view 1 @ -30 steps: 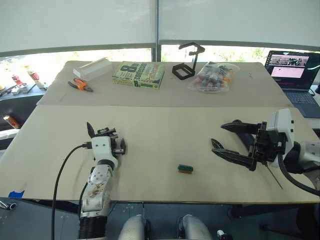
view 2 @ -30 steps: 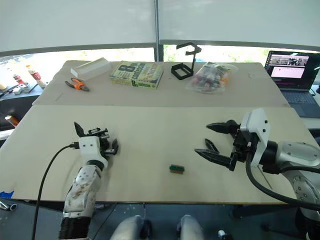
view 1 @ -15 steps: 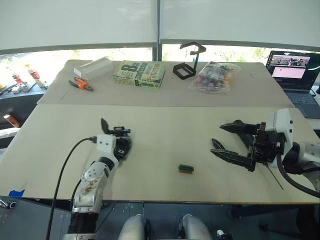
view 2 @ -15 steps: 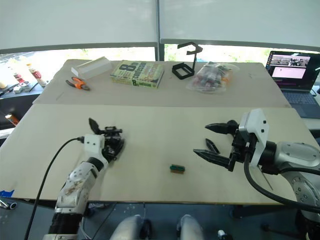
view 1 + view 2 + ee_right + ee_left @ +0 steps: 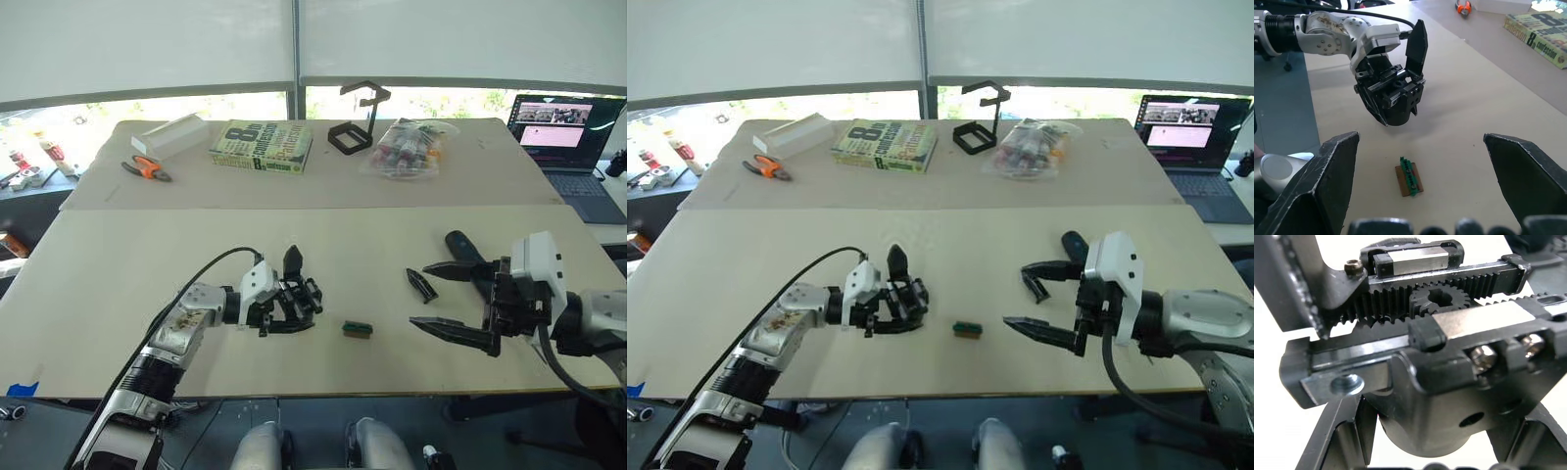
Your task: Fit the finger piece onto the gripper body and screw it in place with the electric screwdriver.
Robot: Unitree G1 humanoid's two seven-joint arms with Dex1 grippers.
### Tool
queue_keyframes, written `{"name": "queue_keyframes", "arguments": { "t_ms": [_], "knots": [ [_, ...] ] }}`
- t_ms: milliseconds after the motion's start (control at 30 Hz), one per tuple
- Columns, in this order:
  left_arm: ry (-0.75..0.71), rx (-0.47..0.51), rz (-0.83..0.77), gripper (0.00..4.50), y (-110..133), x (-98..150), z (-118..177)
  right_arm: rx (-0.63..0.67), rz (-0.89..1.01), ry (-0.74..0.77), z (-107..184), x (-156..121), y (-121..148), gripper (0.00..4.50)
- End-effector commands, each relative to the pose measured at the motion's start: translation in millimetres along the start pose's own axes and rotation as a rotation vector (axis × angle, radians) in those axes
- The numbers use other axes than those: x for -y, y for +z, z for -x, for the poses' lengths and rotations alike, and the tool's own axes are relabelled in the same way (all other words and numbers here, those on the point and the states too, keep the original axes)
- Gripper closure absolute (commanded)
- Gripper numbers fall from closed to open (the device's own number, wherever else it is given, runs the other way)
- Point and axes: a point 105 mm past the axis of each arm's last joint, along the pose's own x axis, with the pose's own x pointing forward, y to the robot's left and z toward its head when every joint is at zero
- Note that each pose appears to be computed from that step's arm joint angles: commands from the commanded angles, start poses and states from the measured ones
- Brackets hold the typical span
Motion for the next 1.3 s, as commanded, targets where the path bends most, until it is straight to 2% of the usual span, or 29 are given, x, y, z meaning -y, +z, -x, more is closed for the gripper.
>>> {"name": "queue_keyframes", "arguments": {
  "t_ms": [33,200,267,333,367,467,633,767,933,1067,1133,1233,1300],
  "knots": [
    [0.016,0.014,-0.078,2.1,8.8,-10.8,4.7,0.022,0.041,-0.024,1.8,-4.2,8.7,0.0],
    [0.059,-0.019,-0.038,2.1,-4.3,-17.8,6.7,0.024,0.035,-0.031,1.2,-6.4,7.4,0.0],
    [0.059,-0.013,-0.02,1.04,-5.6,-17.7,7.6,0.026,0.036,-0.032,0.7,-5.8,7.6,0.0],
    [0.077,-0.015,-0.006,0.25,-7.9,-17.8,10.5,0.03,0.038,-0.03,-0.2,-4.3,8.7,0.0],
    [0.094,-0.016,0.003,0.01,-9.3,-17.8,13.3,0.034,0.04,-0.028,-0.8,-3.6,9.4,0.0],
    [0.178,0.01,0.042,0.01,-7.8,-15.4,23.2,0.04,0.042,-0.026,-1.8,-2.6,10.3,0.0],
    [0.309,0.061,0.088,0.01,-4.3,2.2,34.8,0.045,0.04,-0.026,-2.7,-3.5,9.1,0.0],
    [0.417,0.044,0.108,0.01,-11.9,15.6,34.1,0.048,0.041,-0.021,-3.8,-4.2,9.5,0.0],
    [0.451,0.021,0.054,0.01,-20.4,21.8,25.8,0.043,0.048,-0.01,-4.2,-1.8,10.2,0.0],
    [0.509,0.086,0.037,0.01,-12.8,10.7,21.8,0.039,0.054,-0.003,-5.0,0.1,10.2,0.0],
    [0.471,0.096,0.055,0.01,-14.4,12.9,14.8,0.04,0.054,-0.002,-5.7,0.5,10.1,0.0],
    [0.439,0.113,0.057,0.85,-13.6,12.7,9.5,0.039,0.058,0.001,-7.1,-0.2,9.8,0.0],
    [0.416,0.12,0.044,1.81,-11.0,12.6,8.6,0.04,0.061,0.002,-7.2,-0.7,10.5,0.0]
  ]
}}
